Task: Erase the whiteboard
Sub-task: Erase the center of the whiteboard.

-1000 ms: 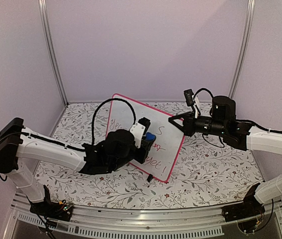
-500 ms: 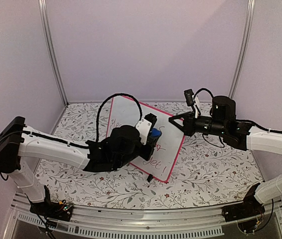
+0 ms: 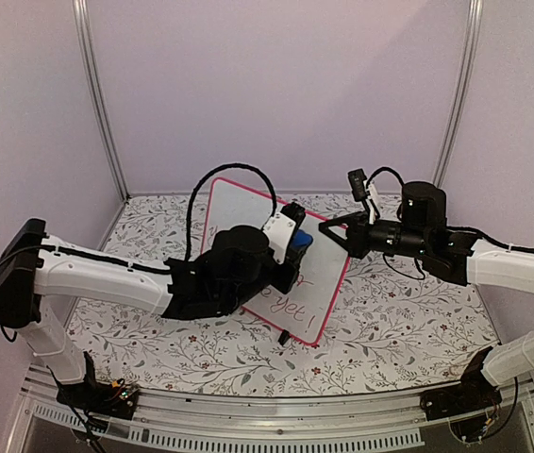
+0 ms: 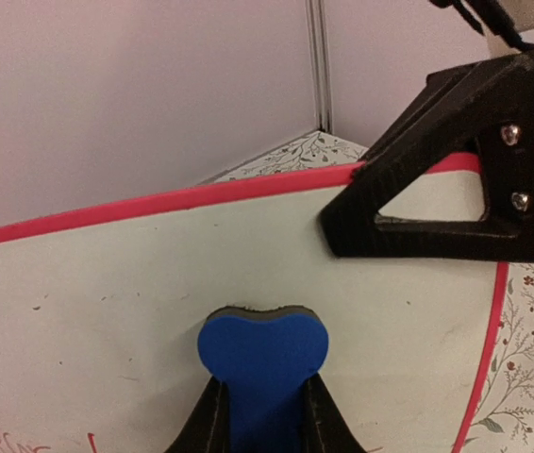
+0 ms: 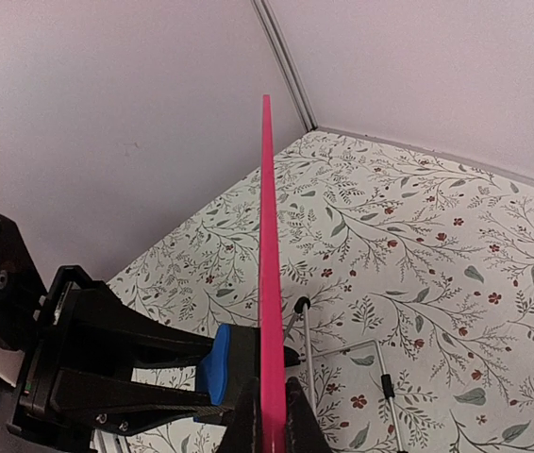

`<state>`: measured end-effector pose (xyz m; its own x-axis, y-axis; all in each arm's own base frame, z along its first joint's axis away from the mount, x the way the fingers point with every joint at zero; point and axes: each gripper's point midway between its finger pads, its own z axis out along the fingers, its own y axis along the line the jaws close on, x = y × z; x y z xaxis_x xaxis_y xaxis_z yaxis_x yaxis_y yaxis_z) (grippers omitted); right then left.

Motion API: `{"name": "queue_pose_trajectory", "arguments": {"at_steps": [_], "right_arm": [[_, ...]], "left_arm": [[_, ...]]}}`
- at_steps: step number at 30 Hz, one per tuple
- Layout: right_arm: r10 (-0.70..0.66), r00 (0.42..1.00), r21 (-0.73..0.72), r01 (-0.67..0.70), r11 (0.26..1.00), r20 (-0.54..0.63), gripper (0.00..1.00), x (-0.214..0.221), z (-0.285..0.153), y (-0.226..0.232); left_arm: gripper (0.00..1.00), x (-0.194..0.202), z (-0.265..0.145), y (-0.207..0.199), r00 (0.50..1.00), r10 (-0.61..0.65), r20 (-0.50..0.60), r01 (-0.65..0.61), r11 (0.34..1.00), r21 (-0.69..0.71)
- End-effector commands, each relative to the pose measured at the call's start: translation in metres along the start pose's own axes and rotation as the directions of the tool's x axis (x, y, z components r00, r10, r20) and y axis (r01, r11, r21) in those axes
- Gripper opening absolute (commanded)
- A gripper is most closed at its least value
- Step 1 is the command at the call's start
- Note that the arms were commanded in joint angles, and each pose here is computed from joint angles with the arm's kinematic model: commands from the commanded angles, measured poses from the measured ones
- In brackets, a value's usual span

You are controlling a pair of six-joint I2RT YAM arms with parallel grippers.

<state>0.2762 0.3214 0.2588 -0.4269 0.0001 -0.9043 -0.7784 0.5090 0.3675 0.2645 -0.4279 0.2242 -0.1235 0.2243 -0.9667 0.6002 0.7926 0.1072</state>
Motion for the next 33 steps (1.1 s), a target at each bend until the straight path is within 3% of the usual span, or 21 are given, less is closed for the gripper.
{"name": "queue_pose_trajectory", "arguments": {"at_steps": [1,6,19,33], "right_arm": [[0.002,0.977,-0.09,-0.021,0.996,-0.214,0.0,0.063,0.004,0.017],[0.001,0.977,-0.09,-0.021,0.996,-0.215,0.0,0.063,0.005,0.017],[0.001,0.976,-0.089,-0.021,0.996,-0.216,0.0,0.063,0.005,0.017],[0.003,0.975,-0.089,-0.023,0.996,-0.221,0.0,0.064,0.006,0.016]], "left_arm": [[0.16,-0.029,0.001,0.003,0.997,-0.004,0.073,0.006,1.0,-0.023],[0.16,-0.025,0.001,0.001,0.998,0.0,0.063,0.001,1.0,-0.021],[0.16,0.049,-0.002,0.008,0.996,-0.037,-0.082,0.033,0.998,-0.046],[0.16,0.086,-0.013,0.015,0.988,-0.048,-0.15,0.04,0.998,-0.057]]}}
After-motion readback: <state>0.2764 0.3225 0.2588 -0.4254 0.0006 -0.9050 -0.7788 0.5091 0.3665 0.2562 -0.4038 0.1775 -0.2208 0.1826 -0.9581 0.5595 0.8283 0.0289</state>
